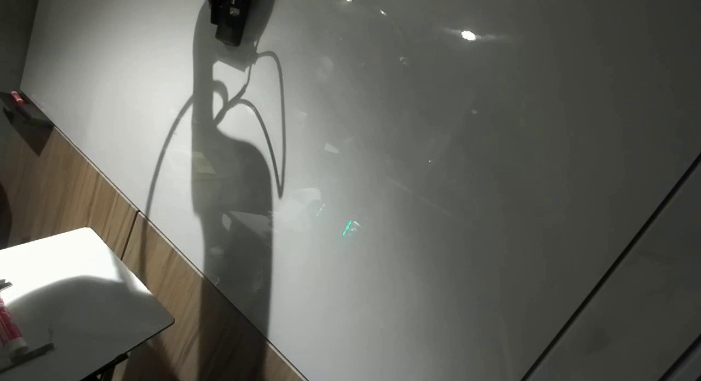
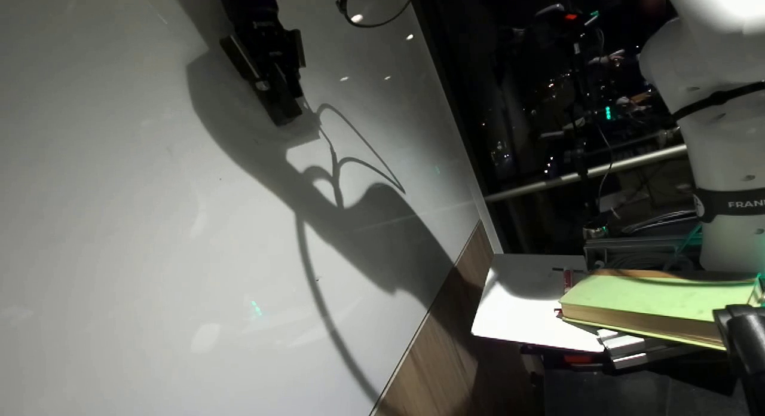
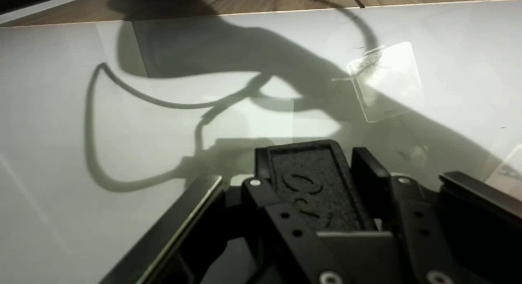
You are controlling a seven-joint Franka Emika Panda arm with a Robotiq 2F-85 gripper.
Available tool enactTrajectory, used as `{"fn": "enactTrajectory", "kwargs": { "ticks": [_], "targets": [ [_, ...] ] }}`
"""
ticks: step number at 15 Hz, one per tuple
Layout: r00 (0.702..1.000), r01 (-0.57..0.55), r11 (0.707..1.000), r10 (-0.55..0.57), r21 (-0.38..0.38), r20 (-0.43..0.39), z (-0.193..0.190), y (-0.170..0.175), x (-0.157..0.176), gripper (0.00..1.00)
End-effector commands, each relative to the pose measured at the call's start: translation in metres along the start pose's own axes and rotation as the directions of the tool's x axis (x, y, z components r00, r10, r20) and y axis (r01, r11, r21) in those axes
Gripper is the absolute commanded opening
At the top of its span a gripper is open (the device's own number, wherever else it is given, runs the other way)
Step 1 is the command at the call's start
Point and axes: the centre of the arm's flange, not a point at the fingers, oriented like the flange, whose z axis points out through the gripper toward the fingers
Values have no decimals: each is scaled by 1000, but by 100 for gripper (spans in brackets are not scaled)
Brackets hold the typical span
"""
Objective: Use the eraser to wipe the whiteboard.
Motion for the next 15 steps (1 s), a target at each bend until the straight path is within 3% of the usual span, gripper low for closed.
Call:
{"fn": "enactTrajectory", "kwargs": {
  "ticks": [1, 3, 7, 8, 11, 15],
  "targets": [
    [998, -42, 999, 41, -21, -48, 38, 71, 35, 28],
    [998, -54, 999, 54, -3, -36, 46, 88, 25, 28],
    [999, 24, 997, -26, 77, 26, 40, 36, -82, 28],
    [997, 45, 995, -50, 94, 53, 41, 28, -96, 28],
    [987, 104, 993, -109, 51, 117, 74, 23, -151, 28],
    [964, 119, 992, -107, -36, 245, 150, 49, -191, 28]
  ]
}}
